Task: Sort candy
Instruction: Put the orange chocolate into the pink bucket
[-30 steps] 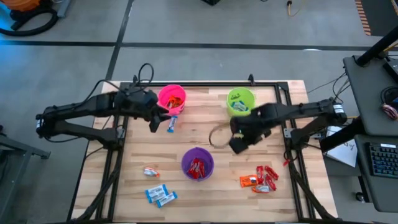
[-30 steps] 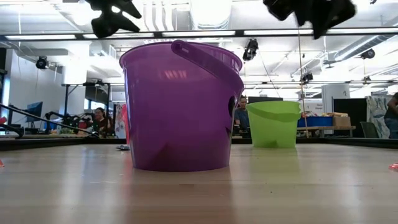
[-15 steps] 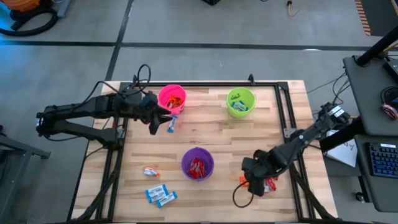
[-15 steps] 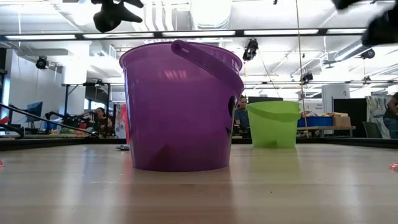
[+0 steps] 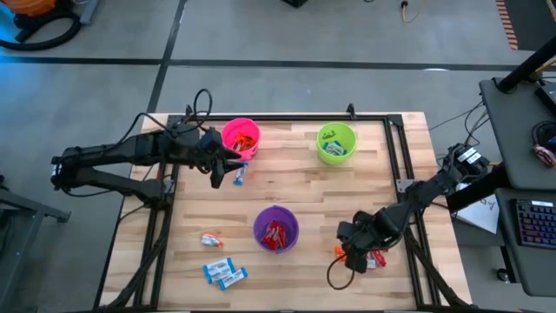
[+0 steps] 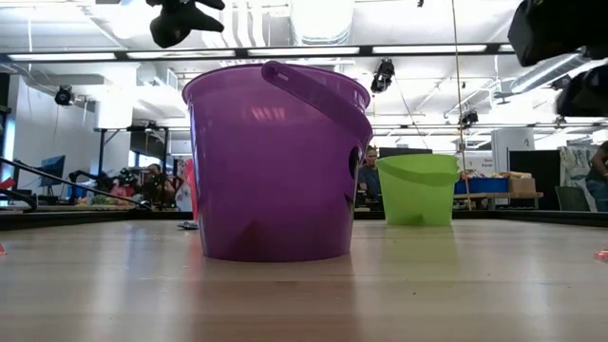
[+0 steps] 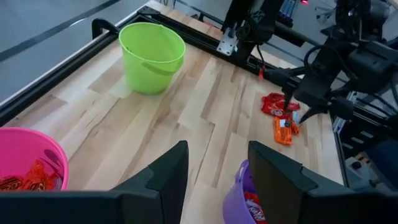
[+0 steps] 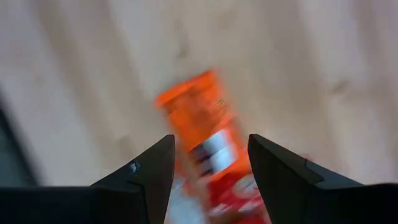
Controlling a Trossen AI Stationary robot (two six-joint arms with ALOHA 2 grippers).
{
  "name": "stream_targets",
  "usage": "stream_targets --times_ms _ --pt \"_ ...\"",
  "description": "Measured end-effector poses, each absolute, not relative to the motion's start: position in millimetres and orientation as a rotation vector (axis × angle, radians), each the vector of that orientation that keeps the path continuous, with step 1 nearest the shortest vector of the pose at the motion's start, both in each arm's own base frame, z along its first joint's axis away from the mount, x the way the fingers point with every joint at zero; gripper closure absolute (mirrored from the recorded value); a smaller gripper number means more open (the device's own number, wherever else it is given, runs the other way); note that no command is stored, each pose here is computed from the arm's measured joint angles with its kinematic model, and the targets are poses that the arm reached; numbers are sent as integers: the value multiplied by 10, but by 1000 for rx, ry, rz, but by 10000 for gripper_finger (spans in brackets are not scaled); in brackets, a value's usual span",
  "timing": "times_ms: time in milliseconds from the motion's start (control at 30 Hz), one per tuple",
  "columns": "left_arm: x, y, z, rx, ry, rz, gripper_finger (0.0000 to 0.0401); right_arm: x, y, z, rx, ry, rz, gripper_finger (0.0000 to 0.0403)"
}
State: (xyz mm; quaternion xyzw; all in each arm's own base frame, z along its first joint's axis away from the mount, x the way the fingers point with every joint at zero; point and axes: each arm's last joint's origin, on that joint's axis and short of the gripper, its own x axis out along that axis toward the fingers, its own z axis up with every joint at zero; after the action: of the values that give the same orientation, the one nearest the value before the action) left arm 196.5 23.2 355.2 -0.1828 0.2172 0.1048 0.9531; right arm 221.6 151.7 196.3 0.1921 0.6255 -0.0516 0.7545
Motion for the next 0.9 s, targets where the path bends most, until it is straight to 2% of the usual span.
stream_targets --times_ms 167,367,600,900 --pt "2023 238 3537 -359 439 210 251 2208 1382 1858 245 1271 -226 207" --pt "2216 260 3530 -327 386 194 251 2201 1174 1684 335 1277 -374 207" --pt "2280 266 3558 -340 378 194 251 2229 1189 1649 384 1238 -352 207" --pt "2179 254 3581 -339 394 196 252 2330 1249 1797 452 1189 -341 207"
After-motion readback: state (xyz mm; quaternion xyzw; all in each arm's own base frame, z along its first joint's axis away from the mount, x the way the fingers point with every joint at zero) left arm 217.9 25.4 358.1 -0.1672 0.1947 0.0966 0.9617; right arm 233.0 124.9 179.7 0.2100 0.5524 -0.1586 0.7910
